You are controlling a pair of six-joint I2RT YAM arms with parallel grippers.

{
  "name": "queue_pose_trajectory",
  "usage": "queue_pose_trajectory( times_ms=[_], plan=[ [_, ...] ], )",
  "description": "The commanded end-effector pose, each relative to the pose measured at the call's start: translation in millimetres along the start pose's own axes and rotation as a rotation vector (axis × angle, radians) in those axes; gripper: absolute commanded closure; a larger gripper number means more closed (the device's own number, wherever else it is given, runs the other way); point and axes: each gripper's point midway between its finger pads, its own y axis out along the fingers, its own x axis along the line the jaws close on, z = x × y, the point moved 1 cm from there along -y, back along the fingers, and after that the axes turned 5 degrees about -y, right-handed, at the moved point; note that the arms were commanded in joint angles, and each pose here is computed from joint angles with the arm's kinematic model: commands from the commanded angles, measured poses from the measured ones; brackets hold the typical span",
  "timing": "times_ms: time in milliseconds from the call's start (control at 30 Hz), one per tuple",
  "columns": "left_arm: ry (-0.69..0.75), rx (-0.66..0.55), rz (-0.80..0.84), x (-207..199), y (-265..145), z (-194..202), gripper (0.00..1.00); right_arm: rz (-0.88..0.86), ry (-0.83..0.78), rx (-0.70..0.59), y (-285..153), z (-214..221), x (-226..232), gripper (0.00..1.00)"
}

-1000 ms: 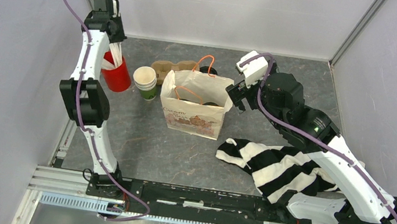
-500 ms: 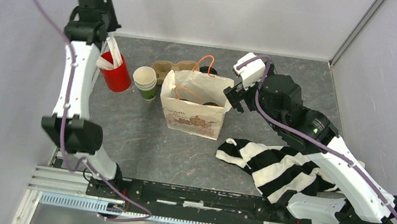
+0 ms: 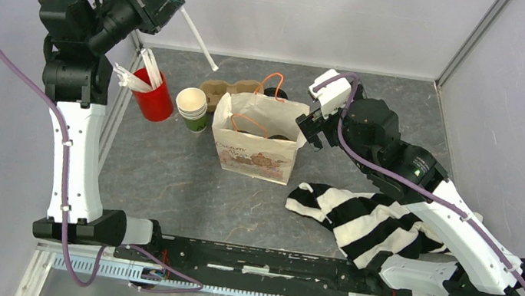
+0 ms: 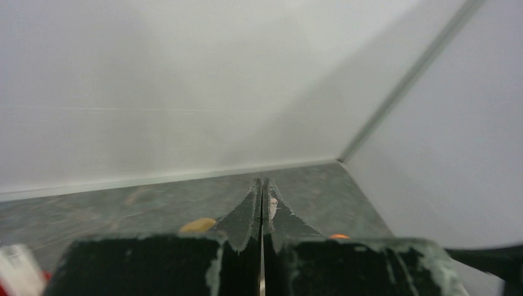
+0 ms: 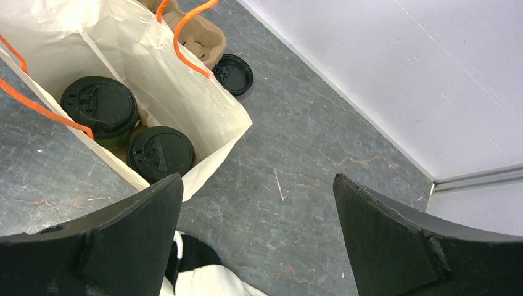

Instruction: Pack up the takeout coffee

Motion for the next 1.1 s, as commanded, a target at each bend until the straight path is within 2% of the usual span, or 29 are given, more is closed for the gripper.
queue_pose_trajectory(
  times_ms=[0,167,333,600,767,800,833,867,967,1067],
  plan=[
    [-0.058,0.096,0.253,-44.2,-5.0,8.7,0.98,0.044,0.036,-0.051,-8.4,-16.4,-12.8,0.02],
    [-0.080,0.131,0.334,-57.1,-9.5,12.7,0.98,0.034,0.041,-0.048,-9.2,-14.0,-10.5,0.02],
    [-0.146,0.203,0.415,-67.0,-10.2,37.5,0.98,0.037,0.050,-0.057,-12.6,-17.3,-13.2,0.02],
    [-0.252,0.377,0.528,-100.9,10.2,118.3,0.98,0.037,0.074,-0.061,-15.4,-22.2,-15.0,0.02],
    [-0.238,0.456,0.429,-86.6,24.8,170.5,0.97,0.054,0.108,-0.088,-23.1,-26.7,-21.1,0.02],
    [-0.235,0.461,0.415,-83.4,25.0,174.0,0.83,0.056,0.118,-0.092,-25.5,-27.1,-22.2,0.02],
    [-0.215,0.464,0.414,-82.2,23.4,175.2,0.60,0.060,0.127,-0.093,-27.0,-26.3,-23.0,0.02],
    [-0.199,0.464,0.416,-82.7,20.9,174.4,0.48,0.069,0.136,-0.091,-28.6,-24.9,-24.8,0.02],
    [-0.114,0.430,0.351,-79.8,10.0,161.4,0.19,0.125,0.180,-0.116,-40.5,-24.0,-36.5,0.02],
    [-0.011,0.343,0.195,-65.8,1.8,135.6,0.06,0.263,0.247,-0.151,-61.8,-22.8,-65.1,0.02]
  ],
)
